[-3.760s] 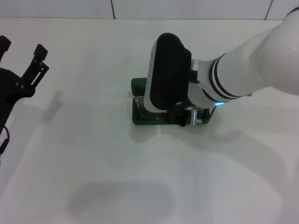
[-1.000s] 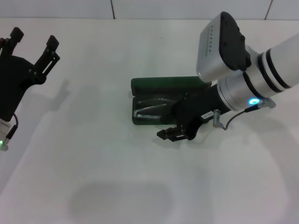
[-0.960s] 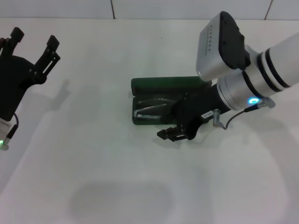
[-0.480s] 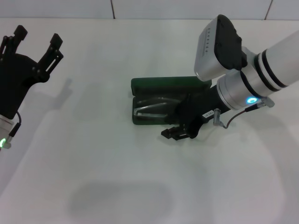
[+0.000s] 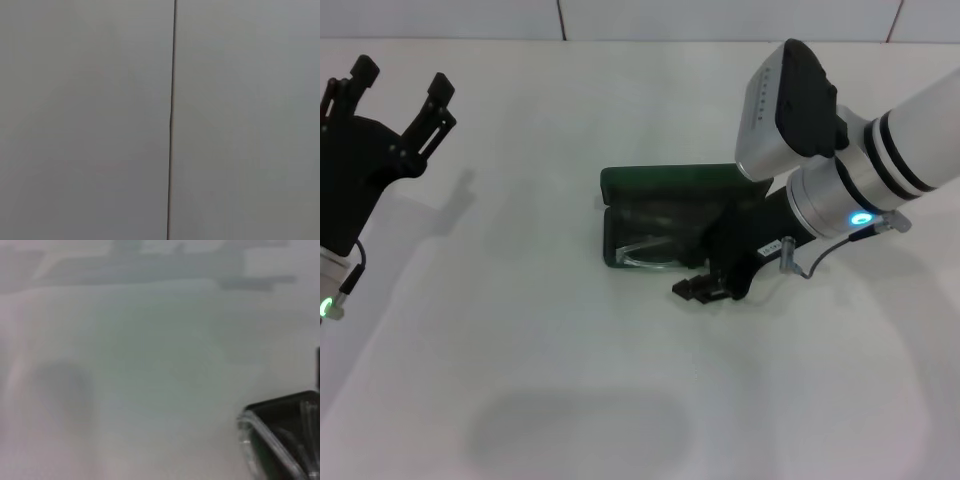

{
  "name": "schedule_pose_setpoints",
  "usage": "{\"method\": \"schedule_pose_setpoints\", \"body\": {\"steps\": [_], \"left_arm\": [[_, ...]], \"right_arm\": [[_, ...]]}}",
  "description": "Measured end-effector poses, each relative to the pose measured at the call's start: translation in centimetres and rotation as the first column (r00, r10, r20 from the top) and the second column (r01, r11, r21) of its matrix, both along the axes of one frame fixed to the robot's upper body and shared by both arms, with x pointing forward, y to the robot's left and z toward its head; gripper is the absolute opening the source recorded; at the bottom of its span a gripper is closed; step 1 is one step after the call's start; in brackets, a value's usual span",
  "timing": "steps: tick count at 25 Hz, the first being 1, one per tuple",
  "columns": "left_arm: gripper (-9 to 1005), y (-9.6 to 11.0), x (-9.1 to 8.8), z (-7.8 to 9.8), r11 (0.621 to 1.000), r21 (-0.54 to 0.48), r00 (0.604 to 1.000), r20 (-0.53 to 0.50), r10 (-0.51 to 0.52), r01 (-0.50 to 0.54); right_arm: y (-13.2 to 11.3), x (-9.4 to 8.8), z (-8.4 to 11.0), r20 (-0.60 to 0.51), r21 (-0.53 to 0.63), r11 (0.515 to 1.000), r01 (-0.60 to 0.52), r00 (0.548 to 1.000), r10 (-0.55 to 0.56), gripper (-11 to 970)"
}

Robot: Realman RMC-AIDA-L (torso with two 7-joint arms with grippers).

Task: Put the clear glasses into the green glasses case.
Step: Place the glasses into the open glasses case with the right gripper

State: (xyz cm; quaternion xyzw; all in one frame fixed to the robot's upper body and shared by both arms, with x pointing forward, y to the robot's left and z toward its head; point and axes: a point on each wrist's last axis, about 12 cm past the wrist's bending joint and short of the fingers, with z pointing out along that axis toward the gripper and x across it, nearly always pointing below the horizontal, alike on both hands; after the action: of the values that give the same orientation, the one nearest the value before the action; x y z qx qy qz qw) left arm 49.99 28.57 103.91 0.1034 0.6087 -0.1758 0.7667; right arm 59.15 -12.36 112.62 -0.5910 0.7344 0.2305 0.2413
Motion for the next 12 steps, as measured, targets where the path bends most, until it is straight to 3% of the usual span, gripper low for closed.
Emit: {"method": "schedule_pose_setpoints", "body": {"steps": [5,12], "left_arm": [[880,-0.1,0.0,0.0,1.000,-0.001,1.000,0.002,-0.001,0.001],[880,-0.1,0.0,0.0,1.000,-0.006,1.000,0.002,-0.002,0.002]], "right_arm": [[0.1,-0.7,0.9,-0.006,0.019,0.999,-0.042,0.999,0.042,405],[-0.3,-0.6,1.6,0.054,0.033,0.999,-0.022,0.998,0.021,408]]}}
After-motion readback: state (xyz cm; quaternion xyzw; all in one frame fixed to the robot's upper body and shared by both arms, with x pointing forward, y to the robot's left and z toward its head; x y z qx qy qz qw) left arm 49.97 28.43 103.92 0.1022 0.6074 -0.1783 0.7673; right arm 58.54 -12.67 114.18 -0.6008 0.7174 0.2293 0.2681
